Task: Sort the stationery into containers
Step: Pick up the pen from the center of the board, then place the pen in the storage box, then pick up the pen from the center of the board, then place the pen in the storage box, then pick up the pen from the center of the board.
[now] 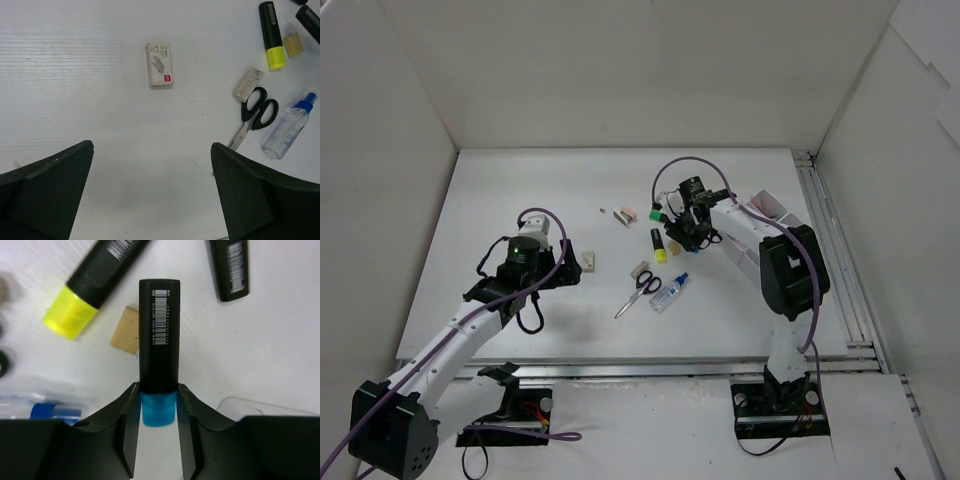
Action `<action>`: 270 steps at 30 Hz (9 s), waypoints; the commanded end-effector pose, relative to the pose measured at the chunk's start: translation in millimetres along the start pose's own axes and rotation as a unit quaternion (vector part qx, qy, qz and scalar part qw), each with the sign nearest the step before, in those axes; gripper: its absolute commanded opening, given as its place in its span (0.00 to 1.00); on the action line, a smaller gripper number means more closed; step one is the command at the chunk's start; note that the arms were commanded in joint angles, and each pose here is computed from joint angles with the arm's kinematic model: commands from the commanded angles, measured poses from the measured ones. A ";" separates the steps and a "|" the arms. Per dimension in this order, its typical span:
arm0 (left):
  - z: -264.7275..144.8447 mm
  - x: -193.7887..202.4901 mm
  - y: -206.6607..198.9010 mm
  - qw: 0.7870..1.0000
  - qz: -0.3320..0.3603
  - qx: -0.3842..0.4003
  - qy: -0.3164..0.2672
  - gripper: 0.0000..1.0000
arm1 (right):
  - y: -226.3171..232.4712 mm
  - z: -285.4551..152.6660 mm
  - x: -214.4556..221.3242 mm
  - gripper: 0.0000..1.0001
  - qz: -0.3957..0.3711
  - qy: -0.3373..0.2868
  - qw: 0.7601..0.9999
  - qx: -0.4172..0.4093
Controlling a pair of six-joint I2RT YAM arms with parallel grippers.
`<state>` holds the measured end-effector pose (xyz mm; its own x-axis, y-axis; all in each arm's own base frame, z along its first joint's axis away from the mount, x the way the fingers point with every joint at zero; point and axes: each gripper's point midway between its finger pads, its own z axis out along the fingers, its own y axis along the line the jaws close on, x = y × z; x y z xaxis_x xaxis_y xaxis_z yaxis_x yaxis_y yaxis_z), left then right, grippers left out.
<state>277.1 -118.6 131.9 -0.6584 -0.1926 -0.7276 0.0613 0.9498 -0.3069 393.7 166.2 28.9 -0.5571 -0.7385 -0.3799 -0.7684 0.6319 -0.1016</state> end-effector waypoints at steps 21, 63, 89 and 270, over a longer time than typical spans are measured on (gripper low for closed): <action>-13.3 -24.6 -10.8 0.999 -0.006 0.025 -0.047 0.99 | -90.9 -287.3 34.4 0.01 -0.299 0.321 0.838 0.325; -8.9 -67.8 5.7 0.994 -0.011 -0.059 -0.087 0.99 | -148.8 -254.1 149.7 0.04 -0.313 0.497 0.788 0.183; -9.8 -60.4 18.0 0.993 -0.008 -0.089 -0.078 0.99 | -165.3 -221.1 132.4 0.61 -0.343 0.509 0.757 0.224; -39.1 -34.6 0.8 0.995 -0.006 0.021 -0.093 0.99 | -86.8 -233.3 -13.2 0.98 0.222 -0.316 0.852 0.354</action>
<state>261.9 -97.7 149.6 -0.5761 -0.2186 -0.7876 0.0598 0.9498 -0.3073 389.6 13.7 268.1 -0.2499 -0.1855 -0.9503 0.2044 0.9493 -0.2390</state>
